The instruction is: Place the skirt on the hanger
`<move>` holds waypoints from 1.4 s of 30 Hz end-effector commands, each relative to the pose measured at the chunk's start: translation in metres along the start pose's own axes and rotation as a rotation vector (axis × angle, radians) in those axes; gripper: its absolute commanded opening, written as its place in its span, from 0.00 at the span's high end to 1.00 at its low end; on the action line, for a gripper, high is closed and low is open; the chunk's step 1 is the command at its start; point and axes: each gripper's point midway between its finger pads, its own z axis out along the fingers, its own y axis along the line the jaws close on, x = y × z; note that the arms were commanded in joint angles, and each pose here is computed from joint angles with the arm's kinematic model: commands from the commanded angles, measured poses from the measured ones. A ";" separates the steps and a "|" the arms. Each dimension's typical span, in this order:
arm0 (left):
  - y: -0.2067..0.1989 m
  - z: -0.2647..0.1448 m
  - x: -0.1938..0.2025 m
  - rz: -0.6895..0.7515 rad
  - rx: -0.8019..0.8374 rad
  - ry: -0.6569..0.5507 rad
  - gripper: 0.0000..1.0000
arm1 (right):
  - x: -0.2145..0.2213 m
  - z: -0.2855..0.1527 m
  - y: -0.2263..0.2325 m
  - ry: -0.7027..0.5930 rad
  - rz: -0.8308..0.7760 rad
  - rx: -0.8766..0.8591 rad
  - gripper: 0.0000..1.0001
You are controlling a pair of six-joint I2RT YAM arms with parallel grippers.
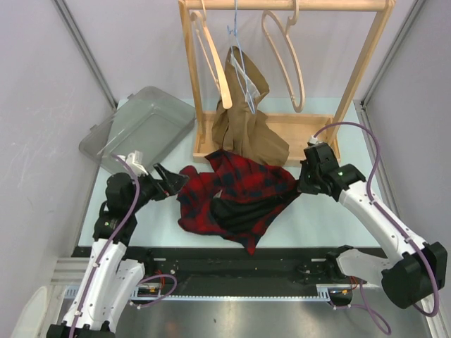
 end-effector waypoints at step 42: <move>-0.064 -0.047 0.212 0.794 -0.066 0.508 0.00 | 0.004 0.038 0.035 0.059 0.037 -0.009 0.98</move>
